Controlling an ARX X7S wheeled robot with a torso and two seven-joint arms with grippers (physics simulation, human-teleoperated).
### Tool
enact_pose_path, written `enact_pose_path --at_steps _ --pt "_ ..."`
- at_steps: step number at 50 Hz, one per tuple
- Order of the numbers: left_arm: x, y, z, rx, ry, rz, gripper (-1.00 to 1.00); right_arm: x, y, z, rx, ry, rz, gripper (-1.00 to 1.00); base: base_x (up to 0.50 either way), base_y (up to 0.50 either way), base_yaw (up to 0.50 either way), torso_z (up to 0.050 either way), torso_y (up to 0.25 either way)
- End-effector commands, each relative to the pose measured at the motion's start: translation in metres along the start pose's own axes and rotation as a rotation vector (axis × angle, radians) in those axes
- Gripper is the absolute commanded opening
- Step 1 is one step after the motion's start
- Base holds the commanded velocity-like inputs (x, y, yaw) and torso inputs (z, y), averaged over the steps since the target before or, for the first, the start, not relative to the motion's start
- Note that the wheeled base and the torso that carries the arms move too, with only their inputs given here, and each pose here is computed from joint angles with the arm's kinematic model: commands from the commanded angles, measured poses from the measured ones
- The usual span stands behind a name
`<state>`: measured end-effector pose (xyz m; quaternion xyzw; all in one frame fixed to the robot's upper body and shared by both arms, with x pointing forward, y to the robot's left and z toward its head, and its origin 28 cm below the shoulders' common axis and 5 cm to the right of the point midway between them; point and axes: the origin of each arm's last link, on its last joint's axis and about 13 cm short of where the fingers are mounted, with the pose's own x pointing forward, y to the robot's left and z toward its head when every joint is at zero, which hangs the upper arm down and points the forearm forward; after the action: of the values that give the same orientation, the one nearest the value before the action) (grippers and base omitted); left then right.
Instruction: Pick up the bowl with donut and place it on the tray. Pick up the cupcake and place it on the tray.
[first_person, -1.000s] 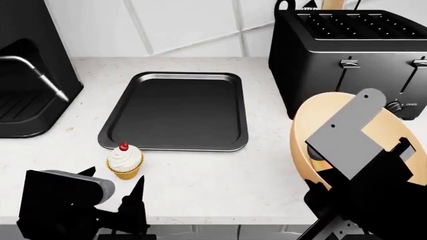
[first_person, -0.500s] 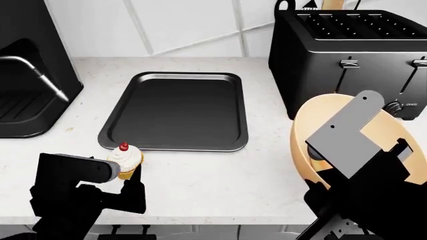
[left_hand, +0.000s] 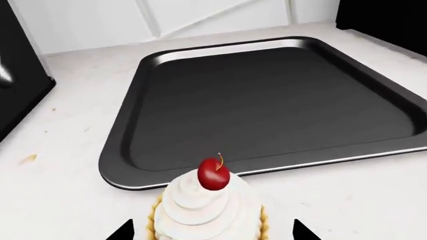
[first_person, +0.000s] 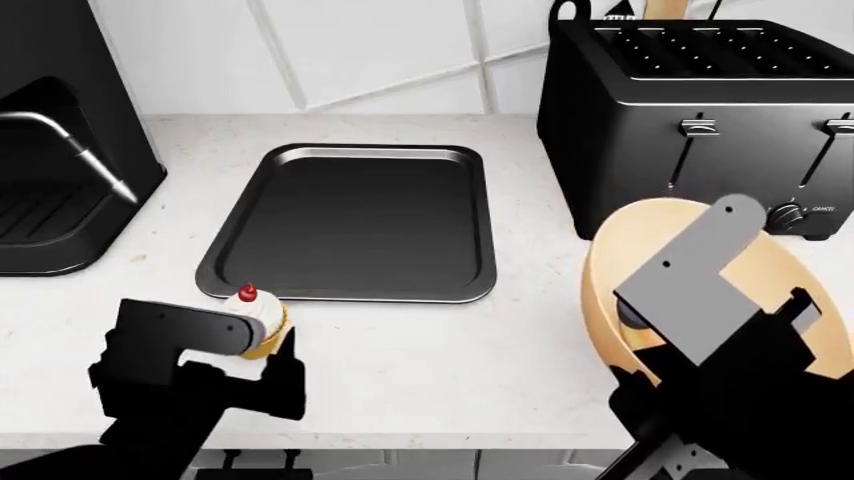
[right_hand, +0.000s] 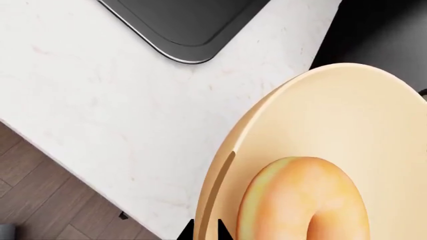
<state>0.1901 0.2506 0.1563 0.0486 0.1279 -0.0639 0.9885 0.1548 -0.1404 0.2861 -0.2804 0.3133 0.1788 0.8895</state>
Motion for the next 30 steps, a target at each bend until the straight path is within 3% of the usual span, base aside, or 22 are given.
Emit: enact_pose_path --at_steps 1,21,22,30 --pt "0.0087 -0.0016 -0.0029 0.006 0.019 0.000 1.00 0.0018 -0.0026 -0.0029 -0.005 -0.015 -0.037 -1.00 0.00 0.00 0.00 0.000 0.000" --pt "0.0171 0.0014 -0.0084 0.001 0.031 0.019 1.00 -0.0023 -0.0029 -0.0036 -0.003 -0.003 -0.050 -1.00 0.00 0.00 0.00 0.001 0.001" --pt "0.0168 0.0014 -0.0088 0.003 0.029 0.020 -1.00 -0.0021 -0.0028 -0.0037 -0.005 -0.001 -0.051 -1.00 0.00 0.00 0.00 0.000 0.000" --pt "0.0142 0.0004 -0.0079 0.017 0.012 0.016 -1.00 -0.0004 -0.0023 -0.0047 -0.003 -0.003 -0.053 -1.00 0.00 0.00 0.00 0.000 0.001"
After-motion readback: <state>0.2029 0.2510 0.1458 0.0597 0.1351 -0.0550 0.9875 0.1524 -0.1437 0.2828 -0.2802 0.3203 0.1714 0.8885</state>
